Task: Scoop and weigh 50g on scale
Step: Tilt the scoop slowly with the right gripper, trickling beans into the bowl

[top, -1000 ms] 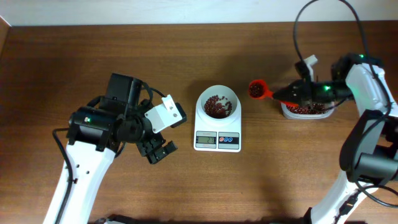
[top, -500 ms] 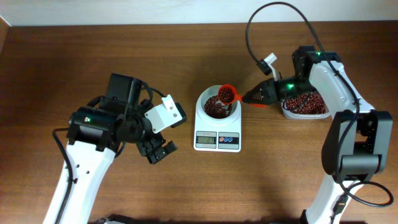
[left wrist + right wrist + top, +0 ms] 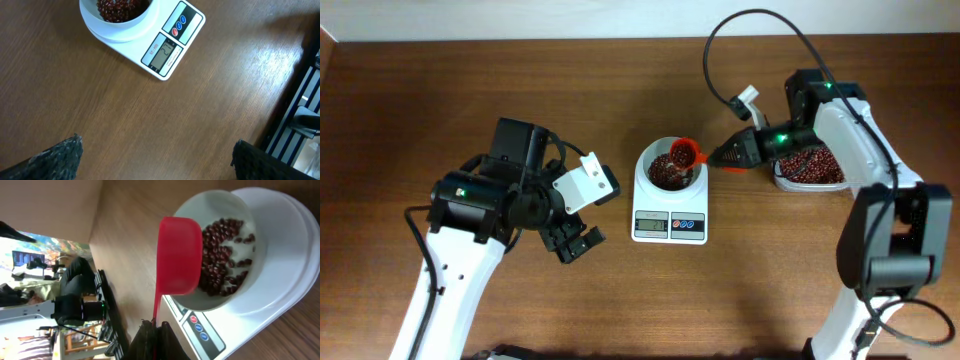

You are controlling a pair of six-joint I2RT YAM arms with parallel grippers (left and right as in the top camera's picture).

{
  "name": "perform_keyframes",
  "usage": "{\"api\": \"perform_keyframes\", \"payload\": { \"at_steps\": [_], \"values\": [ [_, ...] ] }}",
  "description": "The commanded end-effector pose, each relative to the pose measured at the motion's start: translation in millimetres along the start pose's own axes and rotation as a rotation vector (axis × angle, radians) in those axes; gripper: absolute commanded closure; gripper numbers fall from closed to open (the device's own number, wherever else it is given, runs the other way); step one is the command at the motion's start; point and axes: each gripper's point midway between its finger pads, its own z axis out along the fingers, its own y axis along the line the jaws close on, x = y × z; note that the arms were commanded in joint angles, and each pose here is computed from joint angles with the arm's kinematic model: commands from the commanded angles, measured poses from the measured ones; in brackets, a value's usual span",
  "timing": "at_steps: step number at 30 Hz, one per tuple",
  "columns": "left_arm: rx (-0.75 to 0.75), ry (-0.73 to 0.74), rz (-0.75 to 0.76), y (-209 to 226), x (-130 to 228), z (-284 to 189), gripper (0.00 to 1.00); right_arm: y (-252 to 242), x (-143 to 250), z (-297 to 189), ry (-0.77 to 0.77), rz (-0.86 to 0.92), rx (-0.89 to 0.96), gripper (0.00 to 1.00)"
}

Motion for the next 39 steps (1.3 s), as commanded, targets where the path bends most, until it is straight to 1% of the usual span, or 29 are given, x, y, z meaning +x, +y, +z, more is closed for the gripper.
{"api": "perform_keyframes", "payload": {
  "at_steps": [1, 4, 8, 11, 15, 21, 30, 34, 36, 37, 38, 39],
  "values": [
    [-0.011, -0.028, 0.013, 0.0, -4.7, -7.3, 0.01, 30.0, -8.4, -12.3, -0.036, 0.009, 0.008, 0.96],
    [-0.010, -0.027, 0.013, 0.0, -4.6, -7.2, 0.01, 31.4, -5.7, -13.1, -0.028, 0.037, 0.011, 0.96],
    [-0.010, -0.027, 0.013, 0.0, -4.6, -7.2, 0.01, 6.6, -0.8, -6.8, 0.033, -0.015, 0.177, 0.96],
    [-0.010, -0.027, 0.013, 0.0, -4.6, -7.2, 0.01, 9.5, -7.6, 5.1, 0.037, -0.082, 0.192, 0.96],
    [-0.010, -0.027, 0.013, 0.0, -4.6, -7.2, 0.01, 7.8, -7.0, 7.9, 0.049, -0.093, 0.213, 0.96],
    [-0.011, -0.028, 0.013, 0.0, -4.7, -7.3, 0.01, 7.9, -6.8, 7.9, 0.049, -0.086, 0.213, 0.96],
    [-0.011, -0.028, 0.013, 0.0, -4.7, -7.3, 0.01, 3.9, -13.3, 7.2, 0.032, -0.124, 0.233, 0.96],
    [-0.011, -0.028, 0.013, 0.0, -4.7, -7.3, 0.01, 3.9, -12.7, 7.2, 0.042, -0.186, 0.232, 0.96],
    [-0.011, -0.028, 0.013, 0.0, -4.7, -7.3, 0.01, 4.0, -12.4, 7.2, 0.042, -0.184, 0.231, 0.96],
    [-0.011, -0.028, 0.013, 0.0, -4.7, -7.3, 0.01, 6.9, -10.3, 7.8, 0.046, -0.173, 0.215, 0.96],
    [-0.011, -0.028, 0.013, 0.0, -4.7, -7.3, 0.01, 16.4, -6.9, 9.6, 0.049, -0.187, 0.161, 0.96],
    [-0.011, -0.028, 0.013, 0.0, -4.7, -7.3, 0.01, 13.8, -7.0, 9.1, 0.052, -0.189, 0.176, 0.96]
  ]
}}
